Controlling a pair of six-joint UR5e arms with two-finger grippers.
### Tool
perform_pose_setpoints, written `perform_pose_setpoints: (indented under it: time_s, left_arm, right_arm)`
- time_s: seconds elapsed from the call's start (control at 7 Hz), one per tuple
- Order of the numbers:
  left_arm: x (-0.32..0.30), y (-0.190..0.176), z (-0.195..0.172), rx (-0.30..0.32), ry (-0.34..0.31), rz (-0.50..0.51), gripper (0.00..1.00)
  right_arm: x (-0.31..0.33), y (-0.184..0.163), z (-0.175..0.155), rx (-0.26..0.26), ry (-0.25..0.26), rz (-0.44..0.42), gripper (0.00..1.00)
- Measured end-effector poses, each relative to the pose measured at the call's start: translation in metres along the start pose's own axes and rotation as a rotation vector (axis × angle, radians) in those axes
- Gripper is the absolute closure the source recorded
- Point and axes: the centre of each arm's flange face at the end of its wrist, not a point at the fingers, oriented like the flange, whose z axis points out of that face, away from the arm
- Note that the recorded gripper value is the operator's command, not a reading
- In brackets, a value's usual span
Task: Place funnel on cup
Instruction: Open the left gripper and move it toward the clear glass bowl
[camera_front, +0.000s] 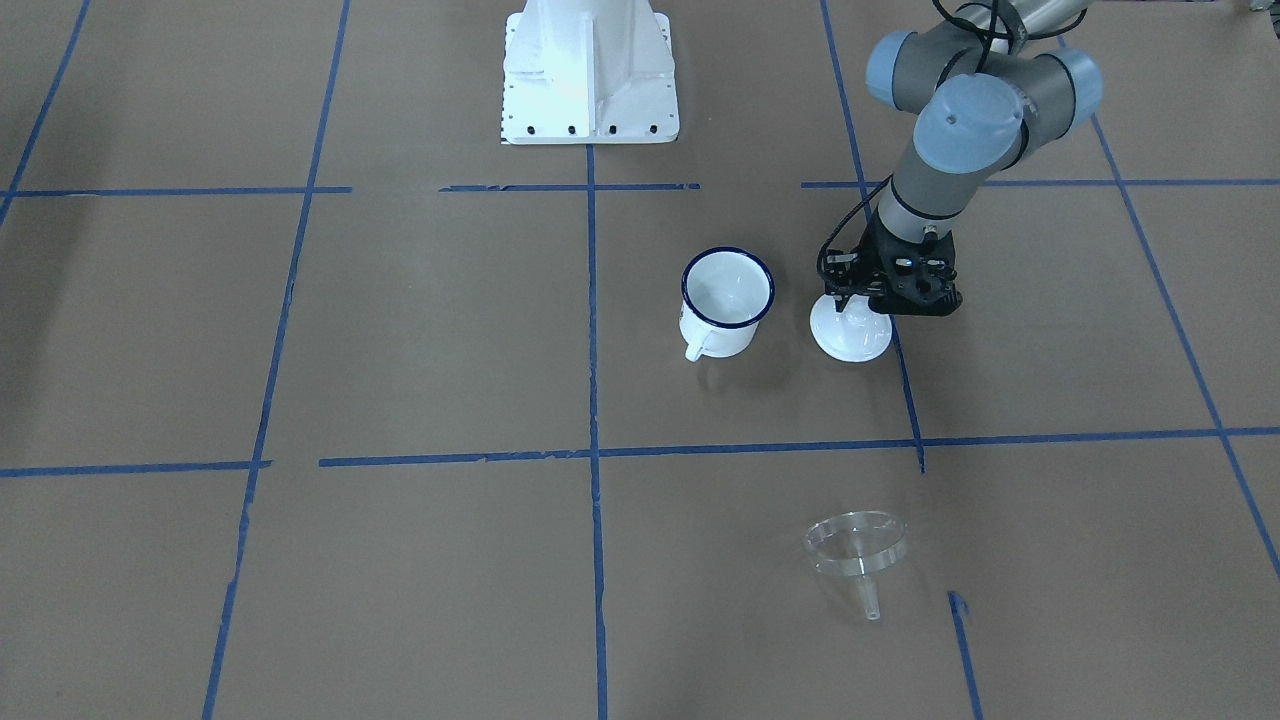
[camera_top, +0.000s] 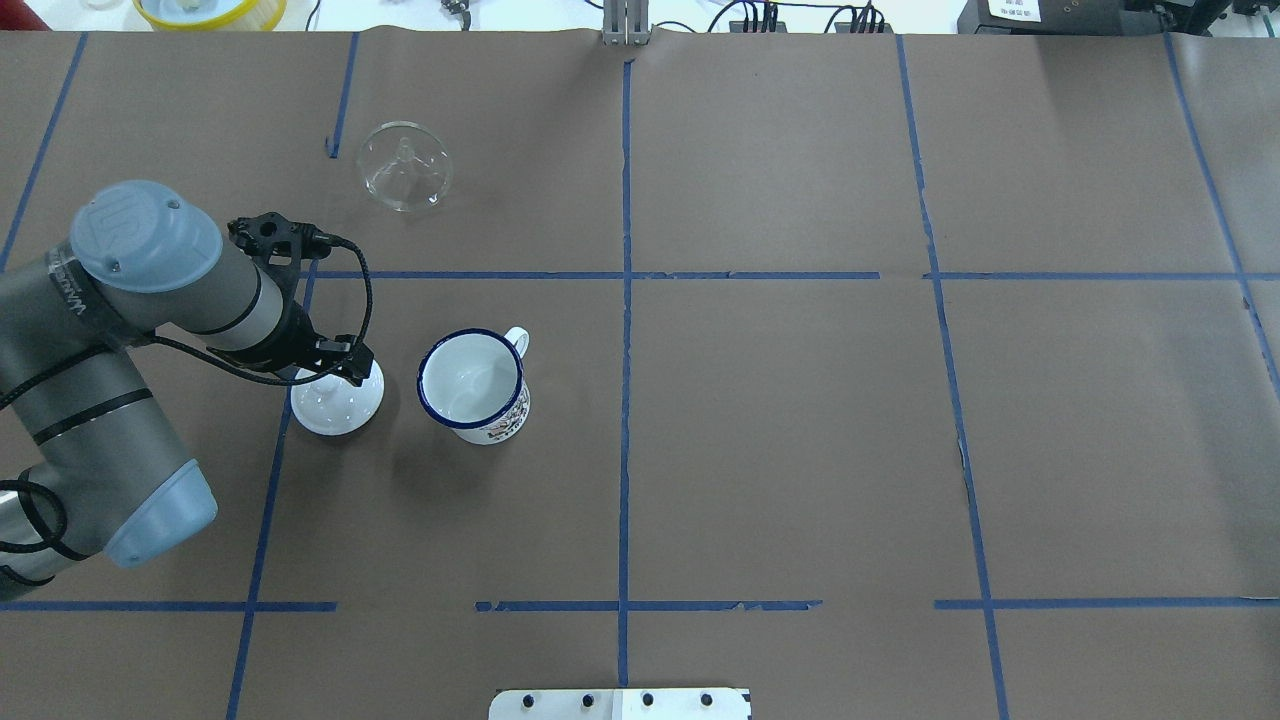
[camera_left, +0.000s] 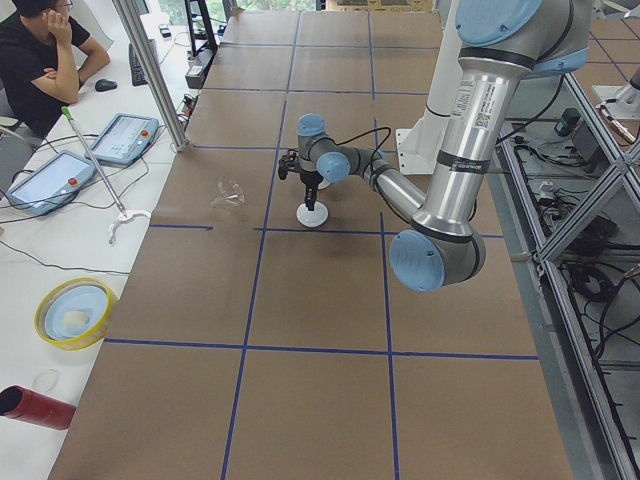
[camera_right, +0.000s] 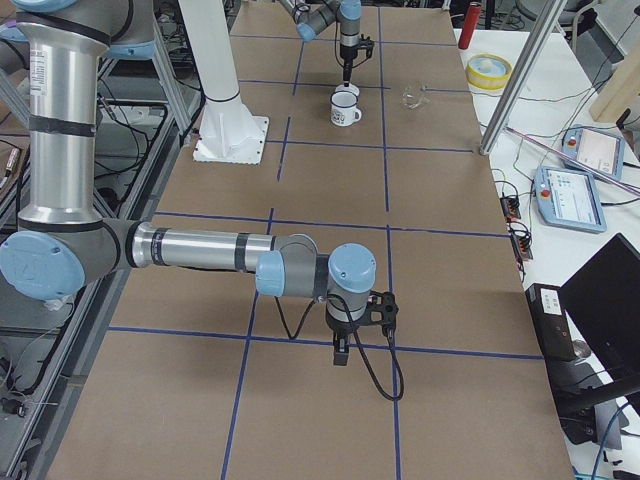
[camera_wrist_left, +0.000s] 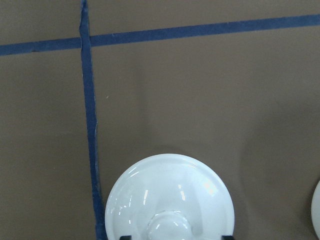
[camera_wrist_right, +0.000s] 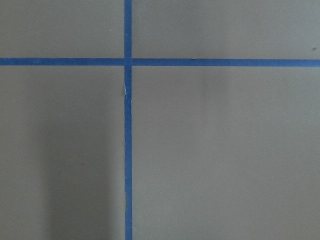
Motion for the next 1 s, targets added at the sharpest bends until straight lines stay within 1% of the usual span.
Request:
perform_pose_setpoints:
  time_s: [0.29, 0.43, 0.57, 0.86, 1.0]
  left_arm:
    - [0.006, -0.01, -0.026, 0.04, 0.03, -0.009, 0.0]
    - [0.005, -0.026, -0.043, 0.073, 0.044, -0.033, 0.0]
    - [0.009, -0.041, -0.059, 0.104, 0.059, -0.087, 0.0]
    - [0.033, -0.071, -0.075, 0.153, 0.102, -0.313, 0.0]
    - [0.041, -0.088, -0.073, 0.206, 0.137, -0.452, 0.0]
  right_arm:
    - [0.0, 0.0, 0.0, 0.0, 0.0, 0.0, 0.0]
    - [0.0, 0.0, 0.0, 0.0, 0.0, 0.0, 0.0]
    - [0.0, 0.0, 0.0, 0.0, 0.0, 0.0, 0.0]
    - [0.0, 0.0, 0.0, 0.0, 0.0, 0.0, 0.0]
    - [0.0, 0.0, 0.0, 0.0, 0.0, 0.0, 0.0]
